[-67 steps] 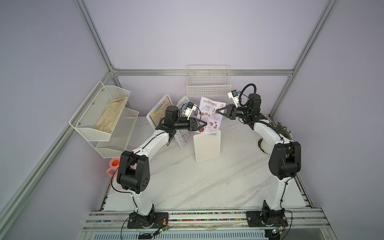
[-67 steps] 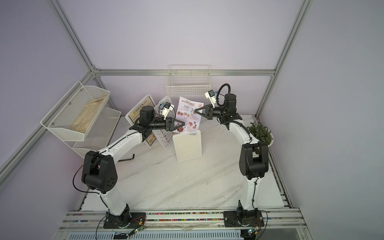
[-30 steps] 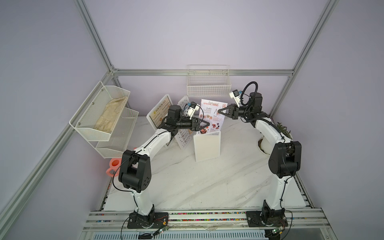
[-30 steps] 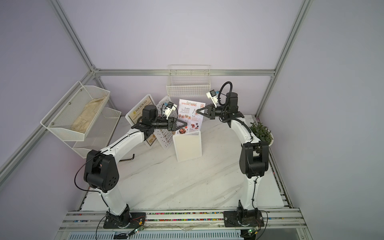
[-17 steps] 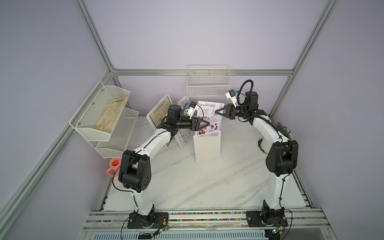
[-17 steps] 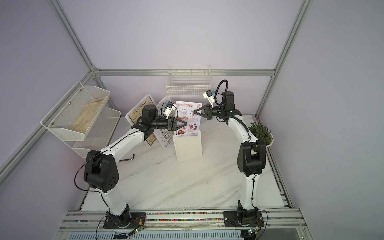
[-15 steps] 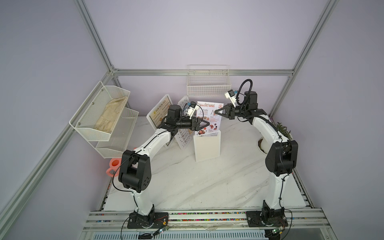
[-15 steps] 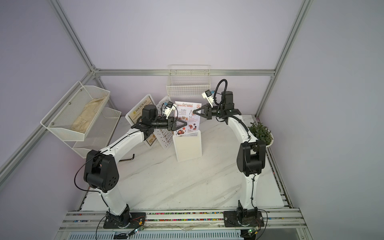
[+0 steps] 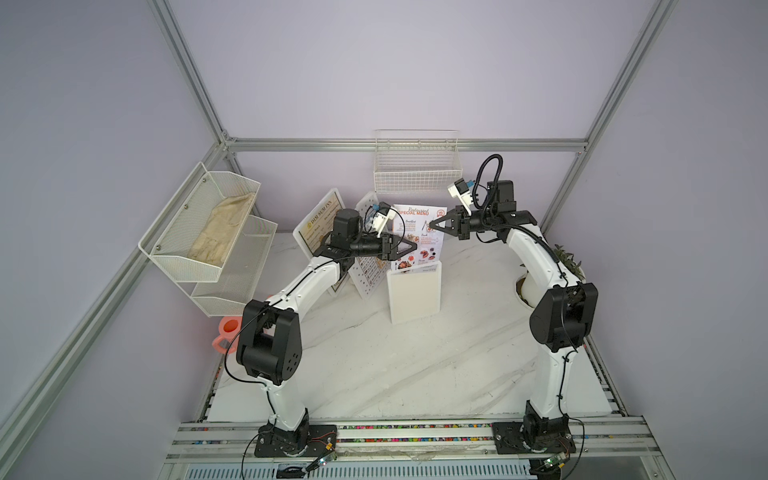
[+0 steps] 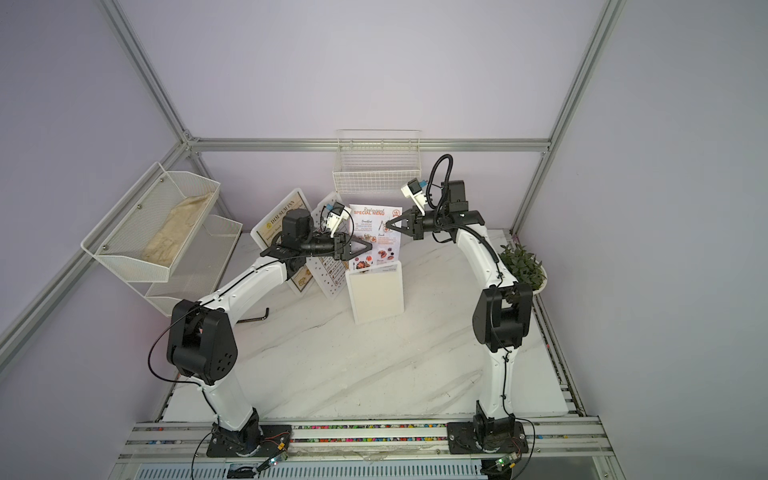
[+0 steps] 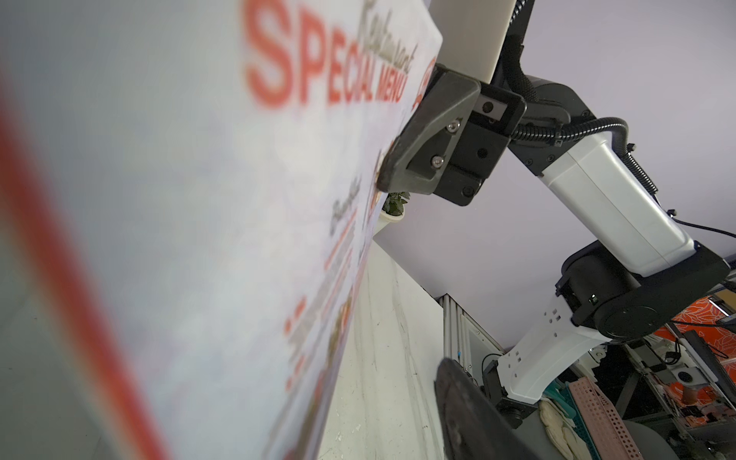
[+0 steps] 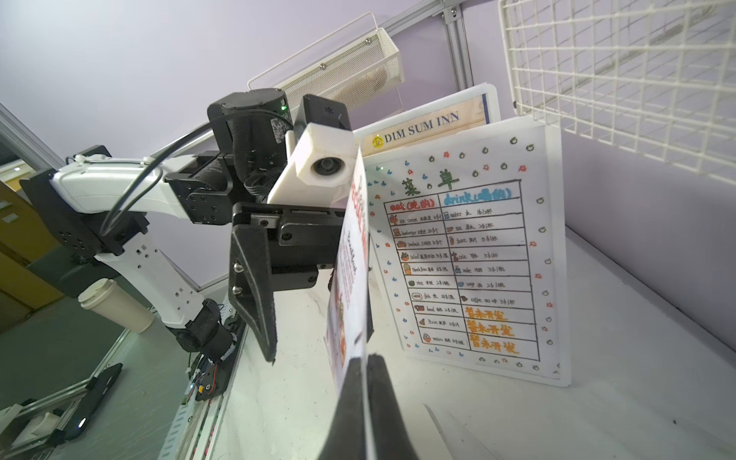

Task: Insert the menus into the narrow rack
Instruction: Insert the menu into the narrow rack.

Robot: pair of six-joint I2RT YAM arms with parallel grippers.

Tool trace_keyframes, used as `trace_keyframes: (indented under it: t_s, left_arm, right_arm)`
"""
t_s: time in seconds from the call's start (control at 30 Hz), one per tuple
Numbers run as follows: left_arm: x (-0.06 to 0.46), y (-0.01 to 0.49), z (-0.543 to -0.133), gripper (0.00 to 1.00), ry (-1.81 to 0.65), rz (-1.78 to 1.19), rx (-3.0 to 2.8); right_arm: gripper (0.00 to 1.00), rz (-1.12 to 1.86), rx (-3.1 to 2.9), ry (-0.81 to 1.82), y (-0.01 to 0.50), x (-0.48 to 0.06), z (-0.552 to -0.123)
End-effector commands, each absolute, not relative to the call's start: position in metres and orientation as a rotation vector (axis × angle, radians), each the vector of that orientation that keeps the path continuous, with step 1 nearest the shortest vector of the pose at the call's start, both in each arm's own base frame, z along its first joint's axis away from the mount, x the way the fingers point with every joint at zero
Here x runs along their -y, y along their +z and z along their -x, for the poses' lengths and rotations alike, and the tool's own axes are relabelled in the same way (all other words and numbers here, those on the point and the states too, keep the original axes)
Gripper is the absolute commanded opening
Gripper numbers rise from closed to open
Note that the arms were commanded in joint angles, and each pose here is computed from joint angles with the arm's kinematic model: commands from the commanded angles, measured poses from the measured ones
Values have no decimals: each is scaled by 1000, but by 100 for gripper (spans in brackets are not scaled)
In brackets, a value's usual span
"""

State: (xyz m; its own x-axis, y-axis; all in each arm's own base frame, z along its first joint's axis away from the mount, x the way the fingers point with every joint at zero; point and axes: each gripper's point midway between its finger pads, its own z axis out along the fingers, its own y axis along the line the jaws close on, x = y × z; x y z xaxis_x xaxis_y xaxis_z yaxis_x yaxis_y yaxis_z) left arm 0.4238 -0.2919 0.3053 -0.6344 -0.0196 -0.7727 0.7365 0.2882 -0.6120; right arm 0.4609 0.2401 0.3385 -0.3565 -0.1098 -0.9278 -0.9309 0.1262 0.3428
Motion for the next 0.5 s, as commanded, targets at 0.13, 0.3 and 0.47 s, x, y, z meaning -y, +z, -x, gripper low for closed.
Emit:
trace_keyframes:
  t_s: [0.13, 0.3, 0.47]
  left_arm:
    - [287, 336, -422, 64, -1362, -684, -1779]
    - [285, 339, -422, 65, -1352, -678, -1773]
    - [282, 341, -421, 63, -1342, -670, -1766]
  right_arm:
    - [0, 1087, -1625, 1293, 328, -247, -457]
    - [3, 1099, -1633, 1308, 322, -252, -454]
    - [26, 1098, -1635, 1295, 324, -252, -454]
